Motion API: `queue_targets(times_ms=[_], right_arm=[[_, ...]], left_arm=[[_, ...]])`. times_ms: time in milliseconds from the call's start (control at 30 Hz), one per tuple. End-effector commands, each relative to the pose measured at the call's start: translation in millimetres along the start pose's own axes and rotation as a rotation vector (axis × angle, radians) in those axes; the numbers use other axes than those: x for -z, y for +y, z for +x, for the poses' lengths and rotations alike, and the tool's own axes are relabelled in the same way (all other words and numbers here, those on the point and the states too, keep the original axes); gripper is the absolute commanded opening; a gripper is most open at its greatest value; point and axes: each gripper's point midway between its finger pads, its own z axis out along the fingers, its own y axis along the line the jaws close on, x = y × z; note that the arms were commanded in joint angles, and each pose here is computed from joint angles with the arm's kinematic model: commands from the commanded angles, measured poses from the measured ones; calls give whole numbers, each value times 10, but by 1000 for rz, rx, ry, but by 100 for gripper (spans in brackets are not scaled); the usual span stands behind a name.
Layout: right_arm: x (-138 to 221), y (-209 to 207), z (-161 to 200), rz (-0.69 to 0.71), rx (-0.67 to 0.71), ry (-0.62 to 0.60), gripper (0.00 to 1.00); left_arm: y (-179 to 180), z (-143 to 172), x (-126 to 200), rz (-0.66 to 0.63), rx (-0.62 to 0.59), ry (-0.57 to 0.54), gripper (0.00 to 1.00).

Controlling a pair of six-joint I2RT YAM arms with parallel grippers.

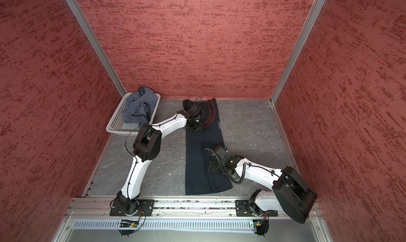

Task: Fold and stack tank tops
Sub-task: Rotate the tank top at the center of the table.

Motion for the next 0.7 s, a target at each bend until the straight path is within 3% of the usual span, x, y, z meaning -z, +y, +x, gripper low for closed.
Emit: queue_targets(times_ms=[0, 133, 267, 433, 667], right_arm=[[60, 6, 119, 12, -77, 38, 77], [264, -143, -42, 93, -48, -64, 79], [429, -171, -241, 136, -5, -157, 79], [407, -98, -367, 128, 12, -197, 79], [228, -14, -320, 84, 5, -158, 79]], left_arm=[[-47, -130, 311, -12, -65, -36, 62], [-35, -184, 757, -8, -42, -100, 68], [233, -375, 1034, -1, 53, -155, 69], [663, -845, 909, 2, 179, -218, 70], [923, -1568, 561, 103, 281, -310, 72]])
